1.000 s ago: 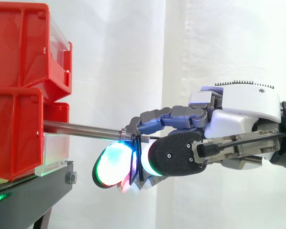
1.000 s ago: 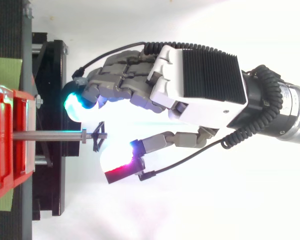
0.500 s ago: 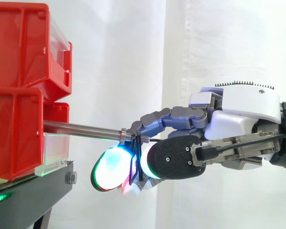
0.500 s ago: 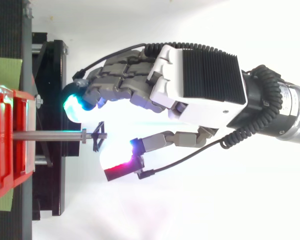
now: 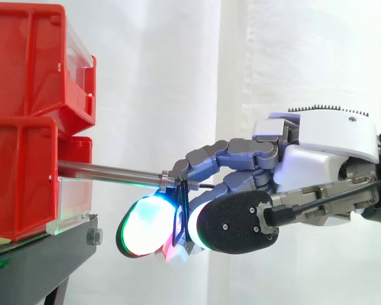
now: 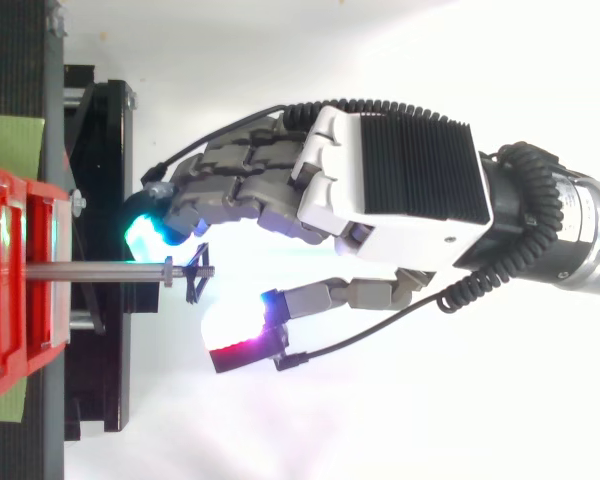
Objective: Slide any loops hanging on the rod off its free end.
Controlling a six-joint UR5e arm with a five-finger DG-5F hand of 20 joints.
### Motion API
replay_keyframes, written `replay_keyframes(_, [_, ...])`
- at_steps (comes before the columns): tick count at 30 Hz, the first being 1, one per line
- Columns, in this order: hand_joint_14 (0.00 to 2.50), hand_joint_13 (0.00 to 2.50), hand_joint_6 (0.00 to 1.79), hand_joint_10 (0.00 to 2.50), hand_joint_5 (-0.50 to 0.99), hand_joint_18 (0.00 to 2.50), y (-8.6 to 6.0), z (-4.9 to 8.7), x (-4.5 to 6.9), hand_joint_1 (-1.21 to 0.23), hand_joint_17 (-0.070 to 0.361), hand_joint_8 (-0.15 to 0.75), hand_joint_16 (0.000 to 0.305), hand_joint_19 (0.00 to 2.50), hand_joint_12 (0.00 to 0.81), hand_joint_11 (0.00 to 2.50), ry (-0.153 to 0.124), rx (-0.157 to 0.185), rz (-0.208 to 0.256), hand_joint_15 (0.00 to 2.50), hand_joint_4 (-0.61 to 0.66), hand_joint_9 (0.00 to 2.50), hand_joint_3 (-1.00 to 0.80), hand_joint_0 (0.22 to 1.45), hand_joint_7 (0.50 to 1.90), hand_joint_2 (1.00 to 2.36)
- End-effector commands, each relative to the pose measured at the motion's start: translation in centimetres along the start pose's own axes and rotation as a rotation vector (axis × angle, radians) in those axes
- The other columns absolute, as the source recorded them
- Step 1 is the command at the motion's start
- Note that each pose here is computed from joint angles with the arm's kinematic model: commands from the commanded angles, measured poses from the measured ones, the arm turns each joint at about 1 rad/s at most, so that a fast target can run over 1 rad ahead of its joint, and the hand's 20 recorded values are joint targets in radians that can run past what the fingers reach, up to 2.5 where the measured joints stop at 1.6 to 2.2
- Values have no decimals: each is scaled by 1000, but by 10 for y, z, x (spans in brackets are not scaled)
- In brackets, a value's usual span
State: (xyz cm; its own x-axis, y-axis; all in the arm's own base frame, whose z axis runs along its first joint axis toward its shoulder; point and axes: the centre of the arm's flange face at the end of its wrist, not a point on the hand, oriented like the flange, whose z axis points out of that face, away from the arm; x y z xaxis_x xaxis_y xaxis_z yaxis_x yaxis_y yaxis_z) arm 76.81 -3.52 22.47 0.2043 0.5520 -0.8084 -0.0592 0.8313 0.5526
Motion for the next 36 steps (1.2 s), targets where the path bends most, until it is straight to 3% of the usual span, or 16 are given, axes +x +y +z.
replay_keyframes(1, [14, 643, 950, 21, -202, 583, 3, 0, 1, -732, 105, 272, 47, 350, 337, 628, -1, -6, 0, 368, 161, 649, -291, 602, 674, 1015])
replay_keyframes(11, [16, 695, 955, 23, -156, 616, 4, 1, 1, -723, 103, 283, 46, 379, 345, 693, -1, -8, 4, 418, 84, 773, -153, 587, 838, 1020])
replay_keyframes(33, [16, 749, 940, 22, -127, 677, -8, 0, -6, -723, 113, 302, 50, 376, 368, 686, 4, -2, 13, 435, 76, 851, -131, 592, 920, 1016])
replay_keyframes(36, [16, 753, 939, 20, -123, 684, -9, -1, -6, -726, 114, 305, 51, 372, 373, 687, 15, -4, 16, 434, 72, 854, -121, 593, 924, 1015])
